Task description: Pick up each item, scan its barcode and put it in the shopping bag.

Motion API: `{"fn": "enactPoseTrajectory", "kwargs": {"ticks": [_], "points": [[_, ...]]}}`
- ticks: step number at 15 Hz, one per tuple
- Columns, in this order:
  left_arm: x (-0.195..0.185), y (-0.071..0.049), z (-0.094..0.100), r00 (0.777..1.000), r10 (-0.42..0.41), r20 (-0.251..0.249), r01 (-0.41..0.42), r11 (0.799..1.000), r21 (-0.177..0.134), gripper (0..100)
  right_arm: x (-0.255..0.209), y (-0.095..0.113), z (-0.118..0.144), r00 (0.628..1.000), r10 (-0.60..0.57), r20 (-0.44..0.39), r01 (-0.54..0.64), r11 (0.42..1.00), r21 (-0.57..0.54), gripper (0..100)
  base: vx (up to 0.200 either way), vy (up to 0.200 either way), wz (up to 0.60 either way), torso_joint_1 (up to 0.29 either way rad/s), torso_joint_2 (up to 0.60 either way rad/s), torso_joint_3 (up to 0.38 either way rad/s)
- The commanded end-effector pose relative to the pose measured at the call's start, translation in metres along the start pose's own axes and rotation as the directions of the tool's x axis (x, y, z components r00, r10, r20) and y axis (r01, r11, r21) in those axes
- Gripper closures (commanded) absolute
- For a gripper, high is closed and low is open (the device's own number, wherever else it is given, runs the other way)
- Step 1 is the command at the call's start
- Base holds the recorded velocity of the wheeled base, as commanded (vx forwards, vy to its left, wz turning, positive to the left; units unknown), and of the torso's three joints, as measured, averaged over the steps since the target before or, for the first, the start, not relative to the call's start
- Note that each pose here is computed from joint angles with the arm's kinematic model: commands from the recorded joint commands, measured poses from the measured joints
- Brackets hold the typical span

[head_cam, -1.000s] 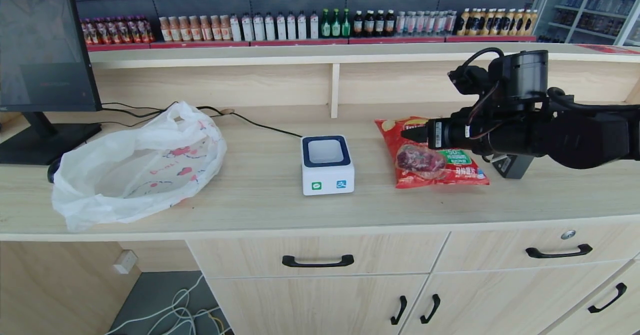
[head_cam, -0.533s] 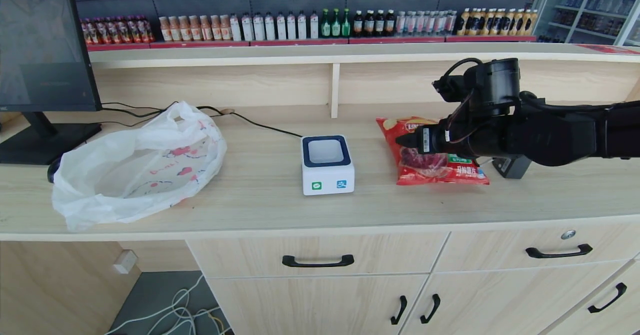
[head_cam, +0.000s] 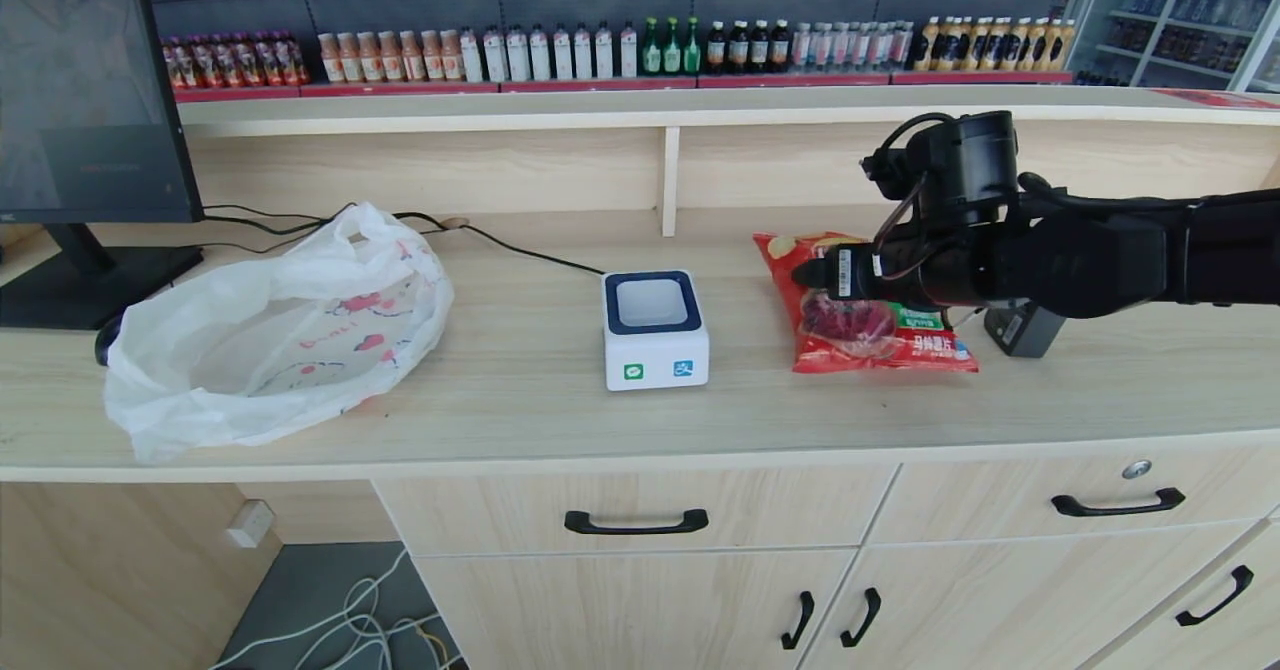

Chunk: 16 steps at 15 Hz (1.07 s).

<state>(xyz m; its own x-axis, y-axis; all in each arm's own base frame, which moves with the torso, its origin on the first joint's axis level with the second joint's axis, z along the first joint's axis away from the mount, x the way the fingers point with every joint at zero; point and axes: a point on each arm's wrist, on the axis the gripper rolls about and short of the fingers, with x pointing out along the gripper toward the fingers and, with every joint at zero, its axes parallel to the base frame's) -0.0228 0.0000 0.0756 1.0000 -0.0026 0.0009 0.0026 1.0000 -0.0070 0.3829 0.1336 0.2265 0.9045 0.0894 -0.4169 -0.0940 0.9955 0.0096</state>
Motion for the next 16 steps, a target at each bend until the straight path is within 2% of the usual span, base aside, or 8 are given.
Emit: {"fn": "enactPoseTrajectory", "kwargs": {"ticks": [1,7,11,12,16], "points": [[0.0,0.0,0.0,1.0,-0.001,0.001,0.001,1.0,0.001,0,0.008,0.001,-0.006,1.0,0.0,-0.024,0.0,1.0,-0.005,0,0.0,0.0,0.0,0.0,0.0,0.0],[0.0,0.0,0.0,1.0,-0.001,0.001,0.001,1.0,0.001,0,0.024,0.003,-0.003,1.0,-0.002,-0.006,0.002,1.0,0.001,0,0.0,0.0,0.0,0.0,0.0,0.0],[0.0,0.0,0.0,1.0,-0.001,0.001,0.001,1.0,0.001,0,0.02,0.003,-0.006,1.0,-0.003,-0.022,0.003,1.0,0.009,0,0.0,0.0,0.0,0.0,0.0,0.0],[0.0,0.0,0.0,1.0,-0.001,0.001,0.001,1.0,-0.001,0,0.018,0.002,-0.008,1.0,-0.004,-0.028,0.004,1.0,0.01,100,0.0,0.0,0.0,0.0,0.0,0.0],[0.0,0.0,0.0,1.0,-0.001,0.001,0.001,1.0,0.001,0,0.011,0.001,-0.004,1.0,0.0,-0.012,0.001,0.999,0.034,100,0.0,0.0,0.0,0.0,0.0,0.0]]}}
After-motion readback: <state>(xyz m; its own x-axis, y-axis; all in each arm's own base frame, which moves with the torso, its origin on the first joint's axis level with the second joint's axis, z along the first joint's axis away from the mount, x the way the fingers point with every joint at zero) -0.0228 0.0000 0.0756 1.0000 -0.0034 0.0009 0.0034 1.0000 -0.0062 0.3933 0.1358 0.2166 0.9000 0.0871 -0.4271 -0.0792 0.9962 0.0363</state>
